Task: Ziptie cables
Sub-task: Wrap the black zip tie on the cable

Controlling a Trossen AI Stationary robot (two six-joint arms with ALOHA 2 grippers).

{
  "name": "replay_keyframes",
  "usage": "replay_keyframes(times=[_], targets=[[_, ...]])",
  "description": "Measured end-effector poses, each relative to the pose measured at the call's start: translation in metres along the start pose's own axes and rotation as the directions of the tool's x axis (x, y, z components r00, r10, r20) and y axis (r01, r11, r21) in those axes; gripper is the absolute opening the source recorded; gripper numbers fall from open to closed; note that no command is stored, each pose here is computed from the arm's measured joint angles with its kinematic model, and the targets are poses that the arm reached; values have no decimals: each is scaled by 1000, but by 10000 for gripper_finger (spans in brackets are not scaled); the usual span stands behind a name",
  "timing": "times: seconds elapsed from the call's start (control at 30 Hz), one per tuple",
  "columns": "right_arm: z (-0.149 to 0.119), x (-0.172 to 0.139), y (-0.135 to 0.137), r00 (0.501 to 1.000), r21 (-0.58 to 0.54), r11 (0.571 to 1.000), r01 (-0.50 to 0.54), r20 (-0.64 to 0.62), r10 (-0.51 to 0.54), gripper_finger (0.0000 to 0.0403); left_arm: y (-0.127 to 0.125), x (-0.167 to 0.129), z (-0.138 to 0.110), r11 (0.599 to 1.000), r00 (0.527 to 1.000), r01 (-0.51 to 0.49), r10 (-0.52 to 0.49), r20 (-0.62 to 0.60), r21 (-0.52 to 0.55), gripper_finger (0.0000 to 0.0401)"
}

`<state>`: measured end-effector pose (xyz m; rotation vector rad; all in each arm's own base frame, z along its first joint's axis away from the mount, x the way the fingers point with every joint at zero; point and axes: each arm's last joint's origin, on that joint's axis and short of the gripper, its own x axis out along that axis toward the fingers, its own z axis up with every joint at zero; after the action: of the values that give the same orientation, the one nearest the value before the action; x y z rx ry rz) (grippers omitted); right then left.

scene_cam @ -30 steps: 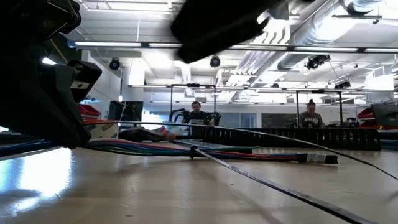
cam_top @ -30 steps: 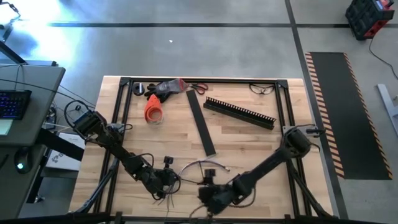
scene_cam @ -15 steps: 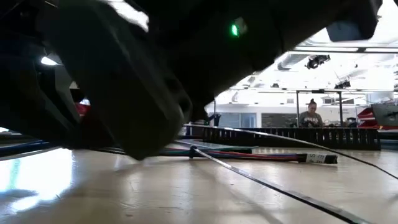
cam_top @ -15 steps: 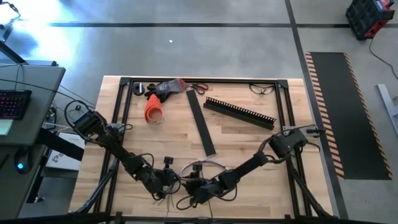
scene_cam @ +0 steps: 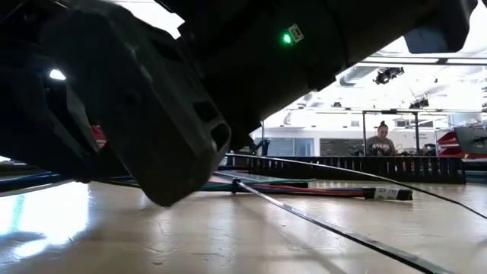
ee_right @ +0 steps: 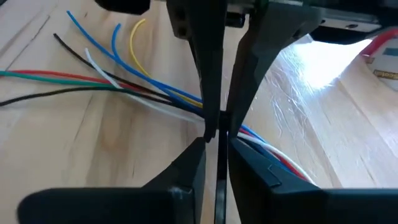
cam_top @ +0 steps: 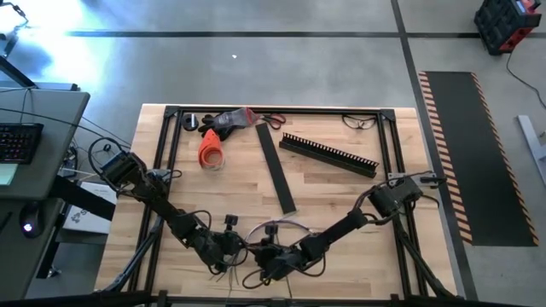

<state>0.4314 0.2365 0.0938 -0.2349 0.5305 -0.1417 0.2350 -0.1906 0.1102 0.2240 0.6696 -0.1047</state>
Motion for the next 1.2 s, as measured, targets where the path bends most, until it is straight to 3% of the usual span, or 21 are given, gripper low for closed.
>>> replay_keyframes(times=[0.33, 0.67, 0.83, 1.0, 1.2], targets=[[3, -2, 2, 999, -35, 999, 32, 34, -31, 4, 0, 0, 1, 1000, 1000, 2, -2, 7, -11, 5], [5, 0, 1, 999, 21, 1000, -11, 41, 10, 89, 0, 0, 1, 1000, 1000, 1, -1, 6, -11, 5], [5, 3, -2, 999, 44, 998, -38, 36, 37, 100, 0, 0, 1, 1000, 1000, 0, 0, 5, -12, 5], [5, 4, -4, 999, 48, 998, -38, 38, 36, 76, 0, 0, 0, 1000, 1000, 0, 0, 4, -11, 5], [5, 3, -3, 999, 25, 999, -25, 39, 24, 13, -1, 0, 0, 1000, 1000, 10, -10, 2, -11, 5]])
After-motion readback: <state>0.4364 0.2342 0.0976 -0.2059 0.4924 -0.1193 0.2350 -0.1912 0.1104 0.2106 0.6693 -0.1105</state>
